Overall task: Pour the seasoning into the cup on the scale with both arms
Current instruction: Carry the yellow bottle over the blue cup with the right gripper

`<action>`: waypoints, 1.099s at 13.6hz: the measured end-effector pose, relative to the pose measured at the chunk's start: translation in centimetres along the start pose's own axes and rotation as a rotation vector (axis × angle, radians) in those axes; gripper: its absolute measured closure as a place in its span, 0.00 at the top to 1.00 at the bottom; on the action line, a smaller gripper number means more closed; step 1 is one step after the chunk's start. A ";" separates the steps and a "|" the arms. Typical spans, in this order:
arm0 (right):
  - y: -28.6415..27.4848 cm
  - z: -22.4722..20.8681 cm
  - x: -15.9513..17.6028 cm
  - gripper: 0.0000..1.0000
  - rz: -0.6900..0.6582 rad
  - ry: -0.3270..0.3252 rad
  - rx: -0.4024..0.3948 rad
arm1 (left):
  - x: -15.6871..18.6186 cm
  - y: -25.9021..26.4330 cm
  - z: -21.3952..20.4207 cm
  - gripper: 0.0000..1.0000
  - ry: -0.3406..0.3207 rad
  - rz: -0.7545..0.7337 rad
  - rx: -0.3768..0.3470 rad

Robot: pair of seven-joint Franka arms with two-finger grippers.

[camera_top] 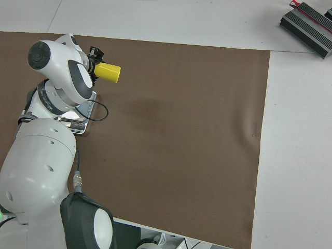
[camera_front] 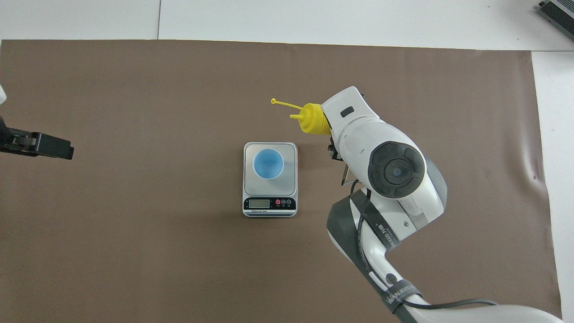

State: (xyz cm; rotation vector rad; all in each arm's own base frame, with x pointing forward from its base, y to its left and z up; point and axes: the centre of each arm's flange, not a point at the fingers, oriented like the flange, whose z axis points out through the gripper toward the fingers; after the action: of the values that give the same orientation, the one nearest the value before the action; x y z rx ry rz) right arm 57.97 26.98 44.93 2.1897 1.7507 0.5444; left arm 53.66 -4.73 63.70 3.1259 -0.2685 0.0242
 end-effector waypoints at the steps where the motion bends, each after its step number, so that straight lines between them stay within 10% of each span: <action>1: -0.5 0.0 0.5 0.55 -0.024 -0.018 -0.008 | 0.0 0.0 0.0 1.00 0.000 0.000 0.000; 15: -6.6 0.9 5.4 0.55 -0.563 -0.397 -0.330 | 0.0 0.0 0.0 1.00 0.000 0.000 0.000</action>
State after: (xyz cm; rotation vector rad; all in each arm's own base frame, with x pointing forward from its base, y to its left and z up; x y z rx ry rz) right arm 53.67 33.74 41.77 1.3789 1.7853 0.2163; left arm 53.66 -4.73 63.70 3.1259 -0.2684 0.0238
